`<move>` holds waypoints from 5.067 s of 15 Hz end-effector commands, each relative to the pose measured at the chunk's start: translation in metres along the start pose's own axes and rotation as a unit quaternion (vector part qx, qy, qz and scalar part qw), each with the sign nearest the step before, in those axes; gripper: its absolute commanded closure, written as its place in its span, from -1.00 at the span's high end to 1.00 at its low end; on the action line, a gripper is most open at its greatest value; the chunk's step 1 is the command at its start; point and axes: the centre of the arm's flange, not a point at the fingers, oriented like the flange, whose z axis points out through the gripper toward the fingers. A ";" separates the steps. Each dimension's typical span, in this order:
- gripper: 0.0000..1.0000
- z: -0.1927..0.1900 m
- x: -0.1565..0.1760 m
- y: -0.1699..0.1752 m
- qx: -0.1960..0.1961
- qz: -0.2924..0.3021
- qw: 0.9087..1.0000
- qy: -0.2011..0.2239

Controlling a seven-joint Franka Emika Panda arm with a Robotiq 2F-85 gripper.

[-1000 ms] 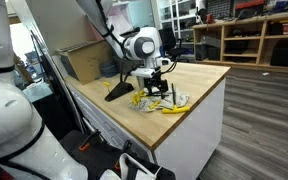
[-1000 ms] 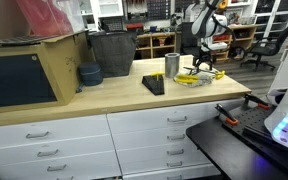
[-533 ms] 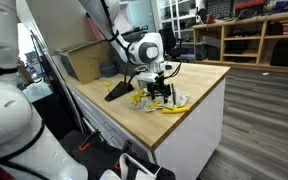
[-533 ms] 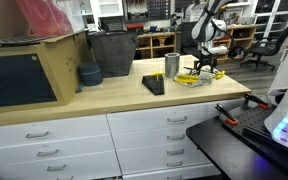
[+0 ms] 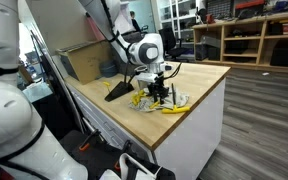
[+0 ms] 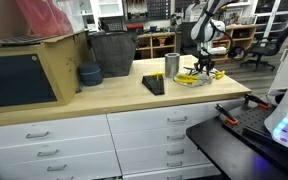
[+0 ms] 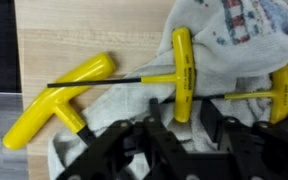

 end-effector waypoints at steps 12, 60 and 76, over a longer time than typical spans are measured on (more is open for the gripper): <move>-0.92 -0.088 -0.014 0.012 0.099 -0.005 0.994 0.035; -0.92 -0.201 0.070 -0.122 0.420 -0.192 0.884 0.075; -0.92 -0.142 0.103 -0.086 0.516 -0.213 0.828 0.041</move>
